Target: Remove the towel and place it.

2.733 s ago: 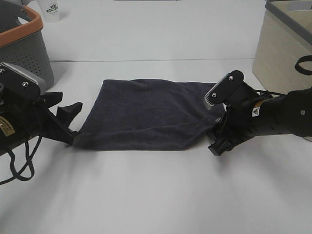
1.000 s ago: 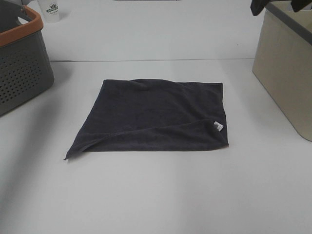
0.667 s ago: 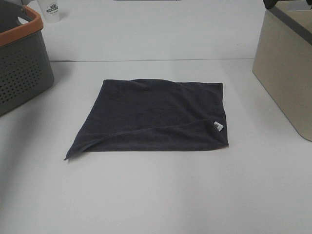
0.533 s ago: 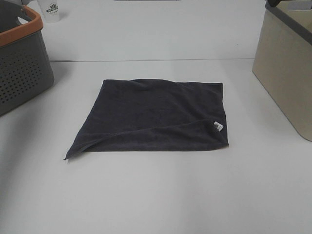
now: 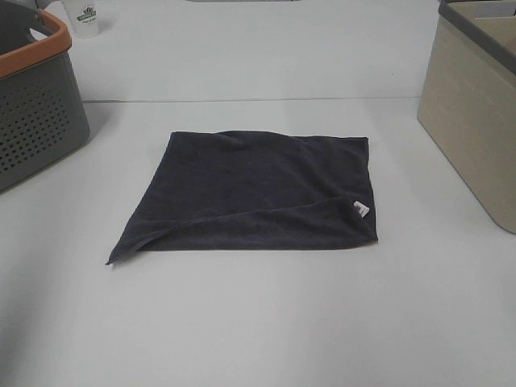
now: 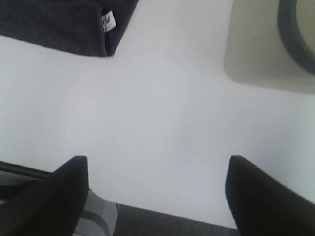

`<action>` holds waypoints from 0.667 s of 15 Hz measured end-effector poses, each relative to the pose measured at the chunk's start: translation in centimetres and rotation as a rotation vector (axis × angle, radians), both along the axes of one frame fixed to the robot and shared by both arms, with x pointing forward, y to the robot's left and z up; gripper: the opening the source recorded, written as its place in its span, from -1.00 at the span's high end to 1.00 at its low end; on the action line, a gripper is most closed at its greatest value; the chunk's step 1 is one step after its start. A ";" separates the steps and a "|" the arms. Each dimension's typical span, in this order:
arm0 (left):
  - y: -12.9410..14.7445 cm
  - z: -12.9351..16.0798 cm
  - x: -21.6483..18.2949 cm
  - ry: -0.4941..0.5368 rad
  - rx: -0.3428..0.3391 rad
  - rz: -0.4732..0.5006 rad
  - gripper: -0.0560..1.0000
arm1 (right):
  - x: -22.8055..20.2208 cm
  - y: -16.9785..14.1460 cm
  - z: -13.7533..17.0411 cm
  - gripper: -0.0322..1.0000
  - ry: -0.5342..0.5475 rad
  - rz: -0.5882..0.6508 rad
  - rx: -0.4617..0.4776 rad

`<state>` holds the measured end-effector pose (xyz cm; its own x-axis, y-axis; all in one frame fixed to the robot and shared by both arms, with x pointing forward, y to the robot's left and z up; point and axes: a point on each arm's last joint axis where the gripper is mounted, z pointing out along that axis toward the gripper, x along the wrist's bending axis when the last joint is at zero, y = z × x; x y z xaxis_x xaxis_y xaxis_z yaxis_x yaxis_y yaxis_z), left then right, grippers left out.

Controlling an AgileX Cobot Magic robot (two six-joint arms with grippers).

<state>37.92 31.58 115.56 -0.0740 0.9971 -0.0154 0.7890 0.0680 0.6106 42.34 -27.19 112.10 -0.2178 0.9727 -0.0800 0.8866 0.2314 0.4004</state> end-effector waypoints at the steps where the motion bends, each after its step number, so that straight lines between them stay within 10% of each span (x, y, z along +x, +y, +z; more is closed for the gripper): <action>1: -0.2 -0.9 -2.0 -0.008 0.009 -0.001 -0.59 | -1.7 -0.3 -0.7 -0.53 -0.012 0.001 0.004; 10: -1.6 -8.3 -12.7 -0.184 0.036 -0.003 -0.59 | -10.7 -1.6 -7.0 -0.53 -0.230 0.031 0.043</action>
